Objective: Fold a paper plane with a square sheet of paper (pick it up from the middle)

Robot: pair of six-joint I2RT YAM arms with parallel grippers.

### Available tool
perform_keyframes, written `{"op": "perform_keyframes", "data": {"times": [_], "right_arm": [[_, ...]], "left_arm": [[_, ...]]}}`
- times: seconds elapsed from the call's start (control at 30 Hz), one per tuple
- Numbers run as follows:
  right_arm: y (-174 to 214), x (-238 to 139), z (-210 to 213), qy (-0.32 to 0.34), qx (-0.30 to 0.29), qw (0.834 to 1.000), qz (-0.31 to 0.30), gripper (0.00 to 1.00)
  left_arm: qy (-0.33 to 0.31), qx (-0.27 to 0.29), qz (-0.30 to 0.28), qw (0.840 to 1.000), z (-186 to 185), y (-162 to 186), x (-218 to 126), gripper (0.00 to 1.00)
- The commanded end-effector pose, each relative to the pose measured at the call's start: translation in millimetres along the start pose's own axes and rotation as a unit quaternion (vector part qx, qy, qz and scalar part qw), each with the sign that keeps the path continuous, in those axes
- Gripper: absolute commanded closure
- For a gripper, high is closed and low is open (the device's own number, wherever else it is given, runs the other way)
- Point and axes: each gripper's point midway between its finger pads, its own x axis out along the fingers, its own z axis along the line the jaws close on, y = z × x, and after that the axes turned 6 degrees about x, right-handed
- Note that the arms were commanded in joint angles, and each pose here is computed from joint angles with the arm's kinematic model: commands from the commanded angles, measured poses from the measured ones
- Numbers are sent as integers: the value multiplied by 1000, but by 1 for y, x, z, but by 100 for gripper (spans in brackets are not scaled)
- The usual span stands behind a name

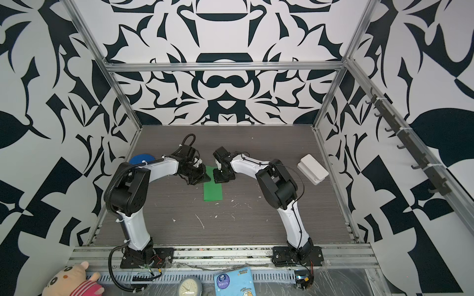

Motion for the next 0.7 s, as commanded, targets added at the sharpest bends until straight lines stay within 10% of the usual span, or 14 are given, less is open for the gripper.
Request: {"op": "perform_keyframes", "data": {"times": [0.0, 0.67], "right_arm": [[36, 26, -77, 148, 19, 987, 60, 100], [48, 33, -81, 157, 31, 984, 73, 100]], "left_arm": [[-16, 2, 20, 1000, 18, 7, 5, 92], [3, 40, 5, 999, 25, 3, -17, 87]]}}
